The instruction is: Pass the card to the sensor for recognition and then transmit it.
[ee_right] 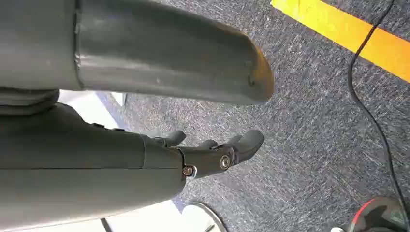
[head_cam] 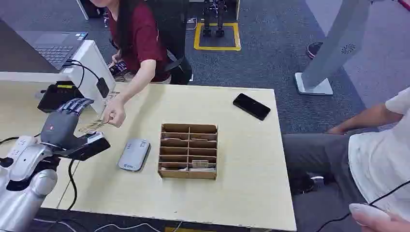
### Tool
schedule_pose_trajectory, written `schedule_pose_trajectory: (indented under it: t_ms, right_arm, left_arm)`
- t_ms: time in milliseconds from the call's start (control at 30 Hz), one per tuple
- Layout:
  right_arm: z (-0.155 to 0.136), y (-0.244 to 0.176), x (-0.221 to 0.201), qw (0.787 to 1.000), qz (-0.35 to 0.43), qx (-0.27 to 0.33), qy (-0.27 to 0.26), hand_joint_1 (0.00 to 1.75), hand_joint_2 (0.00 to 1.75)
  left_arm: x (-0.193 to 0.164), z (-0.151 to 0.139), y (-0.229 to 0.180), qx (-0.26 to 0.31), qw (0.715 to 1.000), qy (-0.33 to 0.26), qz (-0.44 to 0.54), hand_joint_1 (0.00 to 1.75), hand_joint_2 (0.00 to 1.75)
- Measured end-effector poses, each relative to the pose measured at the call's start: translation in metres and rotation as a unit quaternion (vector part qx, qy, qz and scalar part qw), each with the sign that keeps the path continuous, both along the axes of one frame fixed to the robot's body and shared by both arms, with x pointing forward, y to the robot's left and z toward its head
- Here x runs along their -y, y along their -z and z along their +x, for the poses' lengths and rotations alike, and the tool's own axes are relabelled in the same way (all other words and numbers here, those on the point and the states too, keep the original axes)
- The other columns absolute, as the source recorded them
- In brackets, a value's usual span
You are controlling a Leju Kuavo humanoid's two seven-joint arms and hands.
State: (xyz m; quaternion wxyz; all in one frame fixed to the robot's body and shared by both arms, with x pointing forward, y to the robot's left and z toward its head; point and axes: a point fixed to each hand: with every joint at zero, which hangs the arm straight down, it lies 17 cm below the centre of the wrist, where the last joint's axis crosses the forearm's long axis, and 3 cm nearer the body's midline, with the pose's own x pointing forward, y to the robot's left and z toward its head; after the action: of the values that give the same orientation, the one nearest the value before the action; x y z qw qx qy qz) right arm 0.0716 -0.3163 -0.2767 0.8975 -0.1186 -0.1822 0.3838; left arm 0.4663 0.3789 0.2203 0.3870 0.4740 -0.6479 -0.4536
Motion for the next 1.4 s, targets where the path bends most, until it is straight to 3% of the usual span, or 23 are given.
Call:
schedule_pose_trajectory:
  t_ms: [600, 767, 867, 1000, 1400]
  right_arm:
    - [0.001, 0.000, 0.001, 1.000, -0.003, 0.003, 0.000, 0.00, 0.00]
    - [0.001, 0.000, 0.001, 1.000, -0.003, 0.003, -0.001, 0.00, 0.00]
    - [0.001, 0.000, 0.001, 1.000, -0.003, 0.003, 0.002, 0.00, 0.00]
    - [0.001, 0.000, 0.000, 1.000, -0.002, 0.005, 0.006, 0.00, 0.00]
    - [0.002, -0.001, 0.000, 1.000, -0.002, 0.008, 0.007, 0.00, 0.00]
  left_arm:
    - [-0.002, 0.000, -0.002, -0.002, 1.000, 0.001, -0.017, 1.75, 1.75]
    - [0.006, -0.005, -0.010, 0.005, 0.996, 0.045, -0.079, 1.75, 1.75]
    - [0.009, -0.003, -0.002, -0.038, 0.983, 0.048, -0.171, 1.75, 1.75]
    - [0.033, -0.004, 0.015, -0.122, 0.945, 0.078, -0.294, 1.75, 1.75]
    - [0.051, -0.003, 0.018, -0.154, 0.902, 0.088, -0.393, 1.75, 1.75]
